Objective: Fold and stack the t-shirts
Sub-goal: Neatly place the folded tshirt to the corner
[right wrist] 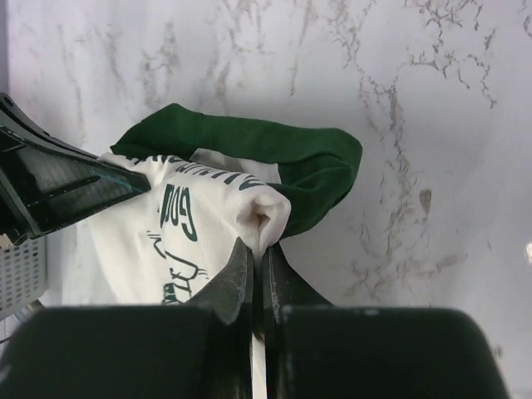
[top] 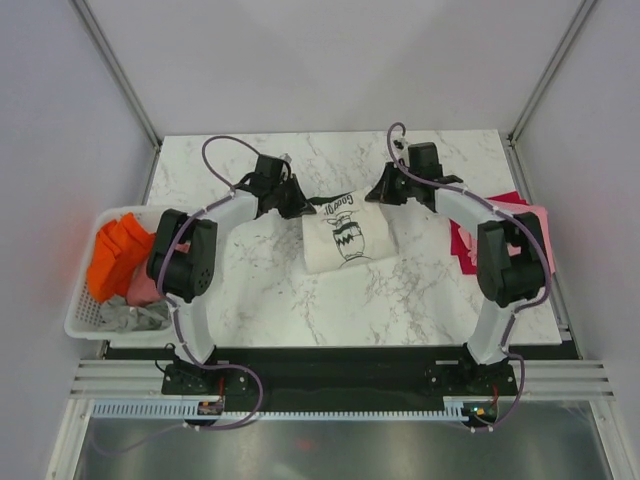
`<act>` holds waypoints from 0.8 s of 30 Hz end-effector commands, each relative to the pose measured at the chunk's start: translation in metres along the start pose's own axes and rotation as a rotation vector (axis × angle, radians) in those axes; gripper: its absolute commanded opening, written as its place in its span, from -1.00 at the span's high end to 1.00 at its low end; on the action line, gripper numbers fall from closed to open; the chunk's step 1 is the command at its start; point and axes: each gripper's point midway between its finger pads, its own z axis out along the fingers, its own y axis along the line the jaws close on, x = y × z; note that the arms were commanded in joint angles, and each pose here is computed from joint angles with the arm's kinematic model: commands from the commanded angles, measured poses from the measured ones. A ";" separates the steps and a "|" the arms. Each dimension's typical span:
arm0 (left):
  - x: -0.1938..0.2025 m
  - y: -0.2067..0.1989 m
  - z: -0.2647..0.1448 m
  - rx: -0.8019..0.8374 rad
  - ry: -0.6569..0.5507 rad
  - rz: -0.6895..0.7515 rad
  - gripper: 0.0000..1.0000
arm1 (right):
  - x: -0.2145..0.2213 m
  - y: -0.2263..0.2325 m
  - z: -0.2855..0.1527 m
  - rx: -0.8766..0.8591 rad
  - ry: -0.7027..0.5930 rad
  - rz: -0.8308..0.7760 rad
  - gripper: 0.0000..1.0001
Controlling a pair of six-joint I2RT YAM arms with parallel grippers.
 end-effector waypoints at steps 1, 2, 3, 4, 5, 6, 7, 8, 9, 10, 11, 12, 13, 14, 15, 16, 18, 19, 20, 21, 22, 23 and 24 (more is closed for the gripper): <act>-0.013 -0.062 -0.050 0.110 -0.121 0.128 0.96 | -0.035 0.026 -0.055 -0.044 -0.164 -0.056 1.00; -0.012 -0.070 -0.056 0.129 -0.134 0.134 0.96 | -0.037 0.021 -0.066 -0.034 -0.183 -0.045 1.00; -0.010 -0.081 -0.063 0.152 -0.146 0.139 0.96 | -0.030 0.014 -0.074 -0.020 -0.181 -0.026 1.00; -0.001 -0.095 -0.072 0.176 -0.153 0.160 0.96 | -0.038 0.021 -0.097 -0.027 -0.232 -0.036 1.00; 0.001 -0.105 -0.076 0.198 -0.169 0.172 0.96 | -0.041 0.013 -0.110 -0.009 -0.261 -0.018 1.00; 0.005 -0.112 -0.079 0.212 -0.170 0.178 0.96 | -0.030 0.006 -0.117 0.006 -0.257 0.000 1.00; 0.016 -0.124 -0.081 0.235 -0.160 0.195 0.96 | -0.034 0.014 -0.140 -0.004 -0.309 -0.012 1.00; 0.016 -0.139 -0.091 0.276 -0.183 0.208 0.96 | -0.035 0.008 -0.154 0.011 -0.336 0.000 1.00; 0.021 -0.146 -0.094 0.294 -0.183 0.207 0.96 | -0.030 0.012 -0.176 0.019 -0.369 -0.006 1.00; 0.034 -0.161 -0.099 0.329 -0.176 0.225 0.96 | -0.029 0.010 -0.188 0.039 -0.392 -0.006 1.00; 0.039 -0.172 -0.104 0.354 -0.179 0.235 0.96 | -0.030 0.004 -0.202 0.075 -0.423 -0.004 1.00; 0.042 -0.188 -0.115 0.389 -0.196 0.250 0.96 | -0.028 -0.003 -0.225 0.157 -0.461 0.009 1.00; 0.059 -0.206 -0.119 0.417 -0.190 0.277 0.96 | -0.029 -0.010 -0.238 0.222 -0.482 0.013 1.00; 0.065 -0.217 -0.123 0.437 -0.191 0.289 0.96 | -0.031 -0.023 -0.253 0.288 -0.509 0.032 1.00; 0.072 -0.229 -0.126 0.457 -0.188 0.294 0.96 | -0.028 -0.032 -0.274 0.371 -0.534 0.052 1.00; 0.088 -0.251 -0.130 0.509 -0.189 0.312 0.96 | -0.028 -0.038 -0.284 0.413 -0.550 0.064 1.00; 0.104 -0.276 -0.130 0.562 -0.172 0.318 0.96 | -0.029 -0.049 -0.313 0.498 -0.602 0.098 1.00; 0.124 -0.293 -0.130 0.595 -0.154 0.340 0.96 | -0.031 -0.057 -0.326 0.552 -0.631 0.112 1.00; 0.132 -0.303 -0.129 0.611 -0.147 0.353 0.96 | -0.032 -0.065 -0.341 0.602 -0.654 0.134 1.00; 0.136 -0.320 -0.135 0.647 -0.154 0.365 0.96 | -0.033 -0.067 -0.352 0.633 -0.680 0.140 1.00; 0.154 -0.331 -0.127 0.659 -0.134 0.383 0.96 | -0.034 -0.078 -0.365 0.709 -0.710 0.157 1.00; 0.159 -0.340 -0.127 0.676 -0.139 0.392 0.96 | -0.038 -0.084 -0.380 0.760 -0.741 0.166 1.00; 0.160 -0.356 -0.130 0.709 -0.154 0.406 0.96 | -0.038 -0.092 -0.386 0.809 -0.743 0.184 1.00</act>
